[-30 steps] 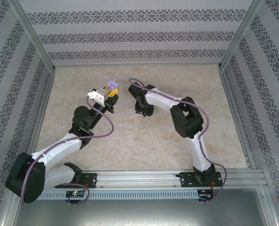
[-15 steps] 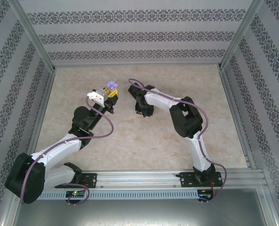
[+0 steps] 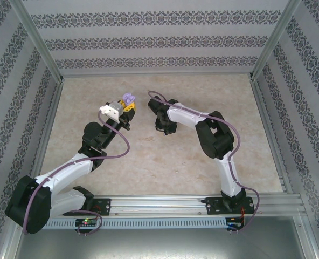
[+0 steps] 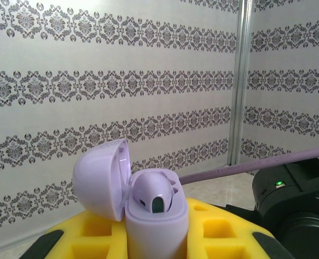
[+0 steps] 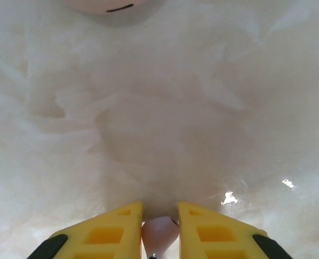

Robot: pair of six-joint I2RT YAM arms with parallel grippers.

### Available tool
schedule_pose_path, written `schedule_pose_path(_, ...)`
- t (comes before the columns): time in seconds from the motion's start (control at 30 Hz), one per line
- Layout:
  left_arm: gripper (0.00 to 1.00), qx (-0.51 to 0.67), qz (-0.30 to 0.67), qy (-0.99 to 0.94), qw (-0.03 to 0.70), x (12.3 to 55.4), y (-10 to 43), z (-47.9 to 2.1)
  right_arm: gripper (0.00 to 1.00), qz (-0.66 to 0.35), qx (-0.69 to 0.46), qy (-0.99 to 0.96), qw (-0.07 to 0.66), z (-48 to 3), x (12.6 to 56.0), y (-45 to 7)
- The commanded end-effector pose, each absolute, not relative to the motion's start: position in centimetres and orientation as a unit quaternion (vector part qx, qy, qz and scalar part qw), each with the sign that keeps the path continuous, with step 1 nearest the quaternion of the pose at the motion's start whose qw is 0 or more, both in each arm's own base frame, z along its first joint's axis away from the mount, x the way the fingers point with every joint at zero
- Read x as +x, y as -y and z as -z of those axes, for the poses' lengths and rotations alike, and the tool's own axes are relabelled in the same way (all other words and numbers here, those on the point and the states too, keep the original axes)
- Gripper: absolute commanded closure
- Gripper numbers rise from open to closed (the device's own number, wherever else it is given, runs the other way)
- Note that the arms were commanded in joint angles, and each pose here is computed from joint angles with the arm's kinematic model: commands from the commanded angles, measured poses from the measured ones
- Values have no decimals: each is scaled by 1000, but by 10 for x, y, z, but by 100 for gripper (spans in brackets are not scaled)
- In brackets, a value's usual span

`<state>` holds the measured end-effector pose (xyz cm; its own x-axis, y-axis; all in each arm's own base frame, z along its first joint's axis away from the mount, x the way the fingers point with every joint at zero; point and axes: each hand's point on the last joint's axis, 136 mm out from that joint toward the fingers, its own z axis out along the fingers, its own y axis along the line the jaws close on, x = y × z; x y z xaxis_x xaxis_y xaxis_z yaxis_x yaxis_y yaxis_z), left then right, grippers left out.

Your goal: Insert wireless bluetooth earbuds into charging case

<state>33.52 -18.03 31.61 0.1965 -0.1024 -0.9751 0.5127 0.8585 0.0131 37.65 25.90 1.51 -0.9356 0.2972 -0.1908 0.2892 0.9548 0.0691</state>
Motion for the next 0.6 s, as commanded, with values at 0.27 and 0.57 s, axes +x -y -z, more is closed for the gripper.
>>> schedule_pose_path(0.27, 100, 176, 217, -580, 765, 333, 180, -340, 80, -56, 125, -978, 160, -52, 379, -259)
schedule_pose_path(0.57, 100, 208, 230, -570, 761, 327, 191, -347, 81, -102, 111, -962, 229, -114, 379, -254)
